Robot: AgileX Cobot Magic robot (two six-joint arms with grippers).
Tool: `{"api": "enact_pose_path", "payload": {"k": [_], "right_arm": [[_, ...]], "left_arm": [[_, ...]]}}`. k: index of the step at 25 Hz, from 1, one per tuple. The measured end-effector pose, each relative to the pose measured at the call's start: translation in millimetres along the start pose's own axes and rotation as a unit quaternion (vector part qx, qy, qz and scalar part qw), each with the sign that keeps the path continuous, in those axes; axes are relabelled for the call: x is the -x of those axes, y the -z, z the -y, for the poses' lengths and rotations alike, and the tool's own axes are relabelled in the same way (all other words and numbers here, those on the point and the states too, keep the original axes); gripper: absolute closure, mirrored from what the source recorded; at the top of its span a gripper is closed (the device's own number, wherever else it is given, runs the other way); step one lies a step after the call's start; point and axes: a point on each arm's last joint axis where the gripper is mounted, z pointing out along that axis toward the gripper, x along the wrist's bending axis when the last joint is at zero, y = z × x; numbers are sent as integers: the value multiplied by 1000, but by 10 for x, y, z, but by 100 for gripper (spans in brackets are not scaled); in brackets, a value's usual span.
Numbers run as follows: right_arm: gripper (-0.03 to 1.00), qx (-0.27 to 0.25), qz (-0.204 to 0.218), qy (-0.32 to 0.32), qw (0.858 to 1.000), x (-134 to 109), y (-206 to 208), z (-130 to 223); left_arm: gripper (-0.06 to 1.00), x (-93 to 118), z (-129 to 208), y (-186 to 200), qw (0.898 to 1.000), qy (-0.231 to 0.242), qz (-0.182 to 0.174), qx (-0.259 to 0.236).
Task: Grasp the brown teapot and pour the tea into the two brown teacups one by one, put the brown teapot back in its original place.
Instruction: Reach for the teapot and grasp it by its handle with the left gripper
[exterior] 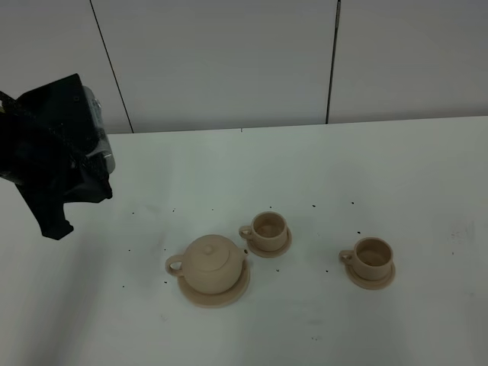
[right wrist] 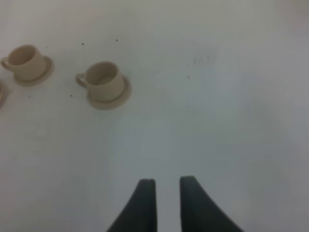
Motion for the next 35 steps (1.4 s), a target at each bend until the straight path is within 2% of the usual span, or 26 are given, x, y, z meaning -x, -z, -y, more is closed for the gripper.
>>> {"api": "enact_pose_path", "payload": {"k": [5,8,22,26,29,31,35], "right_arm": [[84,0,0,0,1000,0,0,0],[83,0,0,0,1000,0,0,0],[82,0,0,0,1000,0,0,0],[81,0,0,0,1000,0,0,0],[81,0,0,0,1000,0,0,0],[81,0,0,0,1000,0,0,0],[80,0,0,0,1000,0,0,0]], "left_arm": [[71,-32,85,-371,996,33,79,-30],[71,-40,114,-477,993,44,99,-40],[71,-74,95,-498,995,39,83,-27],[71,-112,74,-504,997,35,62,-14],[71,-142,95,-534,998,5,43,-50],[71,-153,80,-577,996,2,41,-74],[71,-144,-33,-654,993,-7,64,-98]]}}
